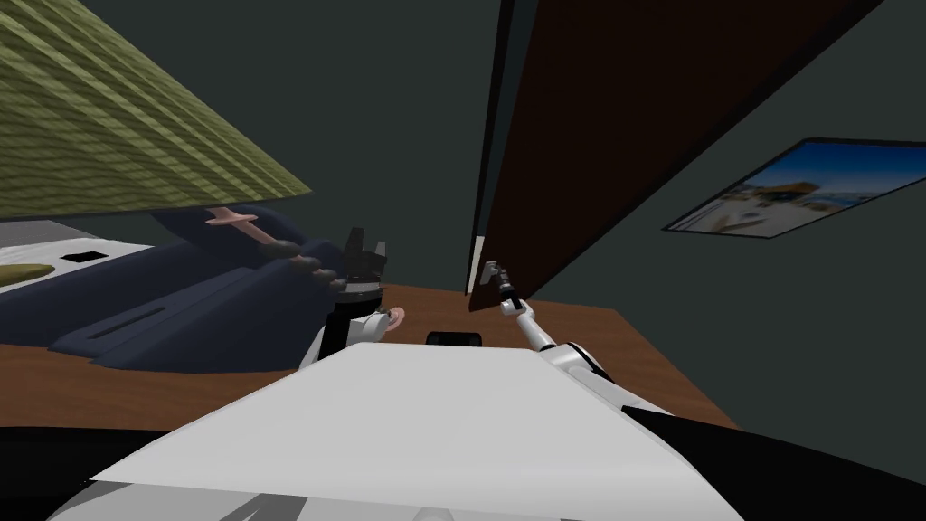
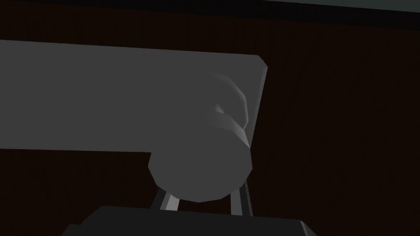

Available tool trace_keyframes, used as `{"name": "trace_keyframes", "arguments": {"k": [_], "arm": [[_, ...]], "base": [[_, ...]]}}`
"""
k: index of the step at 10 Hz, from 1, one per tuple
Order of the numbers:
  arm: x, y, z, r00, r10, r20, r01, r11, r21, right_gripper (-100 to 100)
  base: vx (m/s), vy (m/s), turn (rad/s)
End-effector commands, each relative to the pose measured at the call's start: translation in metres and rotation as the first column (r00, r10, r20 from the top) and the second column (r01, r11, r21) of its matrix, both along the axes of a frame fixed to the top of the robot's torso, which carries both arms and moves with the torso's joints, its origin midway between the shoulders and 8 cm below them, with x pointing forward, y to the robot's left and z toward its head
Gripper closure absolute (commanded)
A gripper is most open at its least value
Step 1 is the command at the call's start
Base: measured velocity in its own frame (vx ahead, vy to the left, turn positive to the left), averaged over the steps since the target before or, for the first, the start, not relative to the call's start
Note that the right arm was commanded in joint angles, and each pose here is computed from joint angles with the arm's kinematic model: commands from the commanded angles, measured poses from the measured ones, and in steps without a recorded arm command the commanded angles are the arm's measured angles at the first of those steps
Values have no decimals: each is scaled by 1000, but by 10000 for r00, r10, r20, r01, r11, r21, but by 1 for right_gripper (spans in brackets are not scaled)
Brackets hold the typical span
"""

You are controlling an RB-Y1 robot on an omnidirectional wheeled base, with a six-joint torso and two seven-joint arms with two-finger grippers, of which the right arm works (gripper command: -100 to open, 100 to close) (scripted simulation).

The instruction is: Pull the door open

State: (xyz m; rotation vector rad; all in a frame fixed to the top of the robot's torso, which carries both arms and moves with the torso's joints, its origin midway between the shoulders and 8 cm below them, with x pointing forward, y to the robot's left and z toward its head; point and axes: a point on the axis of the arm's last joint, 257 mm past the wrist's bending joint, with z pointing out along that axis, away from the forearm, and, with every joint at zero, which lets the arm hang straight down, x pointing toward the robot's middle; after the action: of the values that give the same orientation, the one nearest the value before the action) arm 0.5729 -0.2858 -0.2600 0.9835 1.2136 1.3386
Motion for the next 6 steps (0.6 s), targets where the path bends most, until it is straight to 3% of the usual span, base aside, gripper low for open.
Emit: {"name": "trace_keyframes", "arguments": {"k": [1,4,5,6], "arm": [[4,5,12,9999,28,168,-45,9951,992,100],[5,-10,11,9996,-282,-70,291,9673,2519,100],[5,-10,11,9996,-269,-77,280,9656,2587,100],[5,-15,10,9992,-358,-157,389,9498,3103,100]], "base": [[-70,-62,207],[-76,-75,192],[-48,-41,39],[-39,-28,102]]}}
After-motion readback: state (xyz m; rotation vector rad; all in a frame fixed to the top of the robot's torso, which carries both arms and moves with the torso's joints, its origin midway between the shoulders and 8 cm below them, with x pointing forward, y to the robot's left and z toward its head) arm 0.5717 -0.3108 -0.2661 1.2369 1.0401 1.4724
